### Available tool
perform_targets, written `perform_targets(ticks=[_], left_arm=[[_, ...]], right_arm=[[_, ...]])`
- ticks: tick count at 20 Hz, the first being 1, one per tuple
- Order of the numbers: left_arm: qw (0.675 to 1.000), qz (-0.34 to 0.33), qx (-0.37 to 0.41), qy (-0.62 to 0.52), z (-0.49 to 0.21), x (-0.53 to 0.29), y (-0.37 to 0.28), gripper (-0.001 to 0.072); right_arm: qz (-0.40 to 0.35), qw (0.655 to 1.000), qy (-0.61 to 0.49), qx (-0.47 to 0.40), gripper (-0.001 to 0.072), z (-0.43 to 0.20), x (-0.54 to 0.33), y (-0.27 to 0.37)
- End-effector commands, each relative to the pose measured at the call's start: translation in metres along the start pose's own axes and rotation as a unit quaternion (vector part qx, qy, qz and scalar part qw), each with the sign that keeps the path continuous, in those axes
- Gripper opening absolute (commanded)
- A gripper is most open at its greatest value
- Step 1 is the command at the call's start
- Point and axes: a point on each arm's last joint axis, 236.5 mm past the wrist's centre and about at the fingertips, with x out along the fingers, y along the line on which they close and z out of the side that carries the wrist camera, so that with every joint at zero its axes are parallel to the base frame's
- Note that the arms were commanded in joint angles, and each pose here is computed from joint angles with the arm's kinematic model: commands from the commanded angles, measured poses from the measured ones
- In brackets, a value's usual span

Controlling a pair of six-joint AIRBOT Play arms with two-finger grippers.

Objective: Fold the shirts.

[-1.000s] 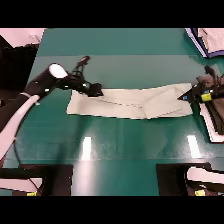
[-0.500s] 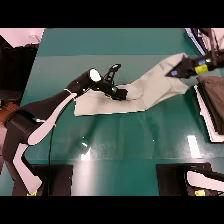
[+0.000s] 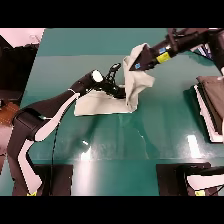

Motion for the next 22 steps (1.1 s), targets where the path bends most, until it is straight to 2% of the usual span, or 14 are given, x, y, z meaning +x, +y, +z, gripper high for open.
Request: perform_targets(ticks=[1, 5, 10, 14, 18, 19, 20, 21, 22], left_arm=[[1.000, 0.002, -0.009, 0.024, -0.004, -0.015, 0.016, 0.0022], [0.998, 0.056, 0.019, 0.025, 0.008, -0.075, 0.049, 0.0022], [0.990, 0.131, 0.034, -0.028, 0.036, -0.199, 0.080, 0.0023], [0.985, 0.154, 0.033, -0.068, 0.039, -0.285, 0.082, 0.0023], [0.980, 0.167, 0.031, -0.100, 0.037, -0.332, 0.076, 0.0023], [0.980, 0.168, 0.032, -0.102, 0.037, -0.336, 0.074, 0.0023], [0.980, 0.168, 0.033, -0.103, 0.036, -0.338, 0.072, 0.0023], [0.980, 0.167, 0.033, -0.099, 0.034, -0.338, 0.071, 0.0023], [0.981, 0.166, 0.032, -0.094, 0.031, -0.338, 0.071, 0.0023]], right_arm=[[0.013, 1.000, 0.014, -0.019, 0.0013, 0.008, 0.023, 0.011], [0.015, 0.999, 0.028, -0.005, 0.0013, 0.006, 0.039, -0.003], [0.023, 0.999, 0.039, 0.000, 0.0013, 0.007, 0.071, -0.008], [0.038, 0.998, 0.043, -0.034, 0.0014, 0.008, 0.132, 0.005], [0.045, 0.995, 0.001, -0.092, 0.0018, 0.019, 0.216, 0.023], [0.045, 0.993, -0.015, -0.109, 0.0071, 0.023, 0.232, 0.031], [0.043, 0.989, -0.033, -0.136, 0.0352, 0.028, 0.243, 0.041], [0.042, 0.987, -0.049, -0.149, 0.0589, 0.033, 0.245, 0.048], [0.042, 0.986, -0.058, -0.153, 0.0682, 0.038, 0.240, 0.054]])
